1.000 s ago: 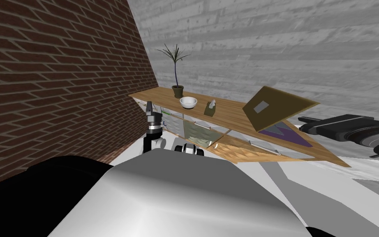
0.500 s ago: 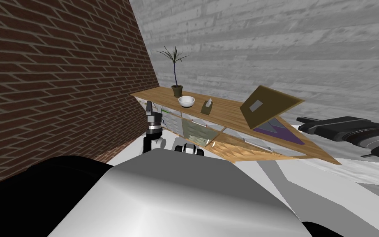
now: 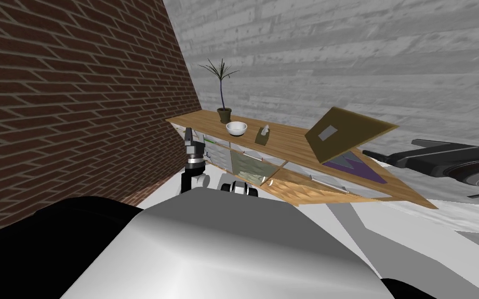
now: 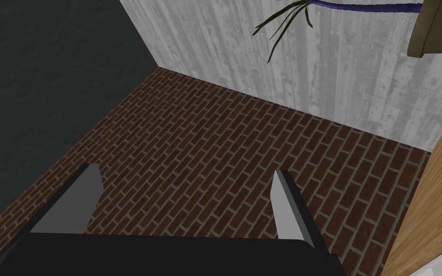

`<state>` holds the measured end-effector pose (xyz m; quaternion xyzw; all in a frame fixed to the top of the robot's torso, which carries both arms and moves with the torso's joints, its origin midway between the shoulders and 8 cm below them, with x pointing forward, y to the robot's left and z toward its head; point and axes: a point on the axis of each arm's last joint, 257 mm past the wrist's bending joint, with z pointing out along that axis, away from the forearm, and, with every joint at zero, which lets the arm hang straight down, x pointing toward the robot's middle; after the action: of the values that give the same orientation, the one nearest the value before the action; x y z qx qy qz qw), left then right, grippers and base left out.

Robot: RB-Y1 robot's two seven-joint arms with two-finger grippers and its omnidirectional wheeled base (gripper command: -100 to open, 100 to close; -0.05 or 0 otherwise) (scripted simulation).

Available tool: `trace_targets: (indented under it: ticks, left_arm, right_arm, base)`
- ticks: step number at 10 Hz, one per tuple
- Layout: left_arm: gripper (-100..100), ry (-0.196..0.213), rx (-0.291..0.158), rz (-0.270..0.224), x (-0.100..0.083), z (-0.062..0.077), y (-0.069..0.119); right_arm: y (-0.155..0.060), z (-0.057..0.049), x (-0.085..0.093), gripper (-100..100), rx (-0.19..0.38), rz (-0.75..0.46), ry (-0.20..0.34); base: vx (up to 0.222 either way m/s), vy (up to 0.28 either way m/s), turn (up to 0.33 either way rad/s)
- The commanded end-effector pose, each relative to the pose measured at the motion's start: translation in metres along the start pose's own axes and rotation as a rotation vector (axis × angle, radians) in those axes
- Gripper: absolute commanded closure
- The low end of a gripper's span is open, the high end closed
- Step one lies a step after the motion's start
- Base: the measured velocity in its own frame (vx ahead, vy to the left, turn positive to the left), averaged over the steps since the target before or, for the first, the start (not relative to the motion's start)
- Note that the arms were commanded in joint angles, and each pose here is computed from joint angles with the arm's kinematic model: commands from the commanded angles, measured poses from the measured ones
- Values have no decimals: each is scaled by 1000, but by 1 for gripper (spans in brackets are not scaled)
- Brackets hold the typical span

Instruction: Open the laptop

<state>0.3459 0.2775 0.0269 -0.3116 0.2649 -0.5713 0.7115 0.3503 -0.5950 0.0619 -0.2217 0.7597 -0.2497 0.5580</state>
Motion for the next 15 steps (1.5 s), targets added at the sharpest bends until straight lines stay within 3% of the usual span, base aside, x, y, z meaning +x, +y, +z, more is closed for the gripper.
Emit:
trace_targets:
  ticks: [1,8,9,14,15]
  left_arm:
    - [0,0,0,0,0,0,0]
    - [0,0,0,0,0,0,0]
    - [0,0,0,0,0,0,0]
    - [0,0,0,0,0,0,0]
    - [0,0,0,0,0,0,0]
  right_arm:
    - [-15,-2,-5,-100,45,-93,-2]
    - [-60,-12,-25,-100,182,-358,1]
    - [-55,-12,-23,-100,168,-333,0]
    - [-90,-7,-1,-100,227,-324,68]
    - [-85,-6,-4,-100,218,-327,59]
  base:
    - [47,114,-24]
    - [39,111,-30]
    - [20,56,-10]
    - [-54,9,166]
    - [-30,3,36]
